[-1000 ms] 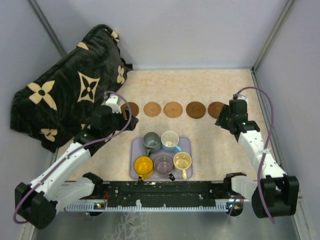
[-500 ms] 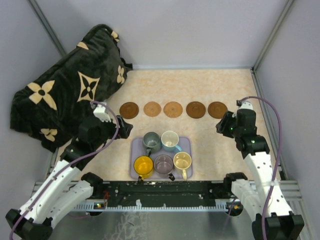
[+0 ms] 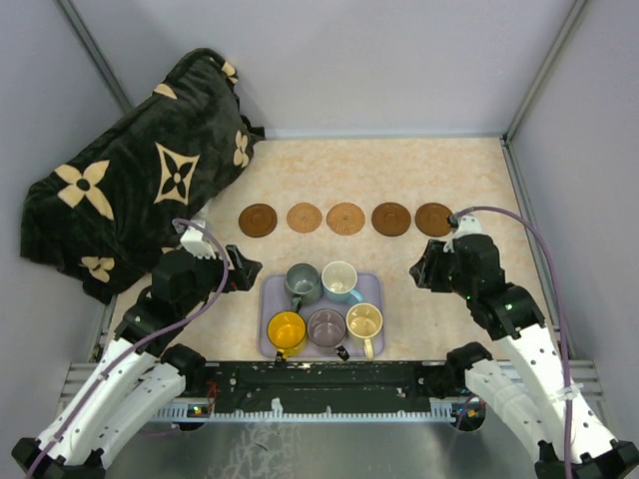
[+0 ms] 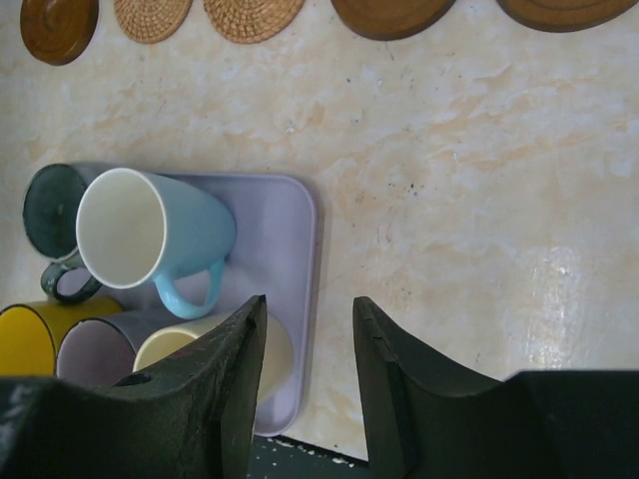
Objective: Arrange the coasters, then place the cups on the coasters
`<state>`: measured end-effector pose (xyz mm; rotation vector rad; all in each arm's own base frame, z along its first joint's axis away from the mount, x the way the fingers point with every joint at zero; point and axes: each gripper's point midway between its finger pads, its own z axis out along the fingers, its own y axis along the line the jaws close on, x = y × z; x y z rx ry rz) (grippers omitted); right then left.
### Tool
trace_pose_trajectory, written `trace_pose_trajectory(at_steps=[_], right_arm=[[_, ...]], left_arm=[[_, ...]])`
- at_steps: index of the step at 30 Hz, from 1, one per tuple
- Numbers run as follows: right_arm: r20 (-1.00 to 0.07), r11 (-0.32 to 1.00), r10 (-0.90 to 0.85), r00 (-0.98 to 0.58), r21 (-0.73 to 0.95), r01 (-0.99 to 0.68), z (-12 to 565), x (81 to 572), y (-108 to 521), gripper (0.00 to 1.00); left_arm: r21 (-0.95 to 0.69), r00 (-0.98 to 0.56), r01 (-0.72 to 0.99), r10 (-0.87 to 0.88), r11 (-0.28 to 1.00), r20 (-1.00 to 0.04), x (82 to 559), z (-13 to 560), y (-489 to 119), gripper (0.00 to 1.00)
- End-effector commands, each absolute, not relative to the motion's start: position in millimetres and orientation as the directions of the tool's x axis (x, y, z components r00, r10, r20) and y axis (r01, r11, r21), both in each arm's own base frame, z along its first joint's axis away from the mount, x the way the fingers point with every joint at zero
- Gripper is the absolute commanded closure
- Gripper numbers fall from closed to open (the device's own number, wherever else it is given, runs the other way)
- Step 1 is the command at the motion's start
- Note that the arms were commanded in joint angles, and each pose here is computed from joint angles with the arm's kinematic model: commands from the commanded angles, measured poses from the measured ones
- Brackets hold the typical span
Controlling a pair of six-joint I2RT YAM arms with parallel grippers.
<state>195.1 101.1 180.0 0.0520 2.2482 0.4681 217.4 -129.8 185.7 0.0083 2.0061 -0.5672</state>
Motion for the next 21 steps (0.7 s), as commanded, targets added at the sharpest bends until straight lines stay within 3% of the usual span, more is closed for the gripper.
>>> trace_pose_trajectory(at_steps=[1, 10, 21], right_arm=[[-0.732, 0.920, 0.176, -0.659, 0.361, -0.155, 188.4, 195.8, 117.5, 0.59], [-0.716, 0.924, -0.037, -0.697, 0.242, -0.297, 166.8, 200.1, 174.9, 0.59], [-0.699, 0.865, -0.076, -0.711, 0.308, -0.396, 156.9, 203.6, 212.7, 0.59]], left_arm=[[-0.408, -0.497, 0.258, -0.242, 0.876, -0.833, 212.8, 184.8, -133.9, 0.00], [-0.415, -0.553, 0.270, -0.213, 0.869, -0.806, 219.9, 165.9, -147.7, 0.00], [-0.425, -0.527, 0.274, -0.236, 0.863, -0.817, 226.4, 164.9, -150.1, 0.00]])
